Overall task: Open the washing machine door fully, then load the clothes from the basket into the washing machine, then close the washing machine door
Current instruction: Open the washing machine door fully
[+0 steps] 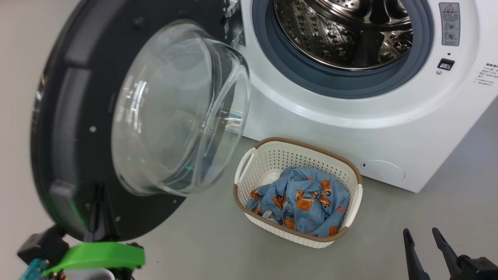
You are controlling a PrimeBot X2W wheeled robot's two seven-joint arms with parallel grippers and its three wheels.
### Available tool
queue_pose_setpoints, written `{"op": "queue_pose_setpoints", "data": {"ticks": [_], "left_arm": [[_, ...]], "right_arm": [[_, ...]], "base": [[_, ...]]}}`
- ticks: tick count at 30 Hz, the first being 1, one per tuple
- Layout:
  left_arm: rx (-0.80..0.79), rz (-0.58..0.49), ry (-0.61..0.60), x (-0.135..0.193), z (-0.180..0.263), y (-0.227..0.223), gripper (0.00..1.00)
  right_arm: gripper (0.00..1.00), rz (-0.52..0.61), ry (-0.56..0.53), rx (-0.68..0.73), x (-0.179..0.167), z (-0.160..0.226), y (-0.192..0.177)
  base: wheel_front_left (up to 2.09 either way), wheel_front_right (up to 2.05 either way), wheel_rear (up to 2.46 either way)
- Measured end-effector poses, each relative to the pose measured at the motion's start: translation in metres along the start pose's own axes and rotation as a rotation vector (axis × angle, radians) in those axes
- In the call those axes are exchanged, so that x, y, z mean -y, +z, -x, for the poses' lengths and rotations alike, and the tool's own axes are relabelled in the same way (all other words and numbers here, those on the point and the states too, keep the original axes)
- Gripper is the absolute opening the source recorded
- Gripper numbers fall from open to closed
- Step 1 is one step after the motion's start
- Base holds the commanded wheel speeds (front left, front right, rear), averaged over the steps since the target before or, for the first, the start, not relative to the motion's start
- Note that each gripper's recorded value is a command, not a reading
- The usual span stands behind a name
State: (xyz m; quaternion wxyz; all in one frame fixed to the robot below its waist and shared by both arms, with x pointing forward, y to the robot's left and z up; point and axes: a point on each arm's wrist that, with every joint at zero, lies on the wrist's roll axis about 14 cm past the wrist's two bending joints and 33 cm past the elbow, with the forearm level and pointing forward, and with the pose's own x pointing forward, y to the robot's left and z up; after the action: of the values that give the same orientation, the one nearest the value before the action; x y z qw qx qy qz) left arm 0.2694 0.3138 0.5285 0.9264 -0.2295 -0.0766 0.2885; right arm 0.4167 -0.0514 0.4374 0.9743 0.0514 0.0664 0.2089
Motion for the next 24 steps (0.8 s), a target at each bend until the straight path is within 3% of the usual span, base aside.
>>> {"op": "queue_pose_setpoints", "data": {"ticks": [24], "left_arm": [[0.052,-0.105,0.241,-0.071,-0.075,0.014,0.0]], "right_arm": [[1.0,0.001,-0.066,-0.013,0.023,0.012,-0.004]], "base": [[0.0,0.0,0.0]]}}
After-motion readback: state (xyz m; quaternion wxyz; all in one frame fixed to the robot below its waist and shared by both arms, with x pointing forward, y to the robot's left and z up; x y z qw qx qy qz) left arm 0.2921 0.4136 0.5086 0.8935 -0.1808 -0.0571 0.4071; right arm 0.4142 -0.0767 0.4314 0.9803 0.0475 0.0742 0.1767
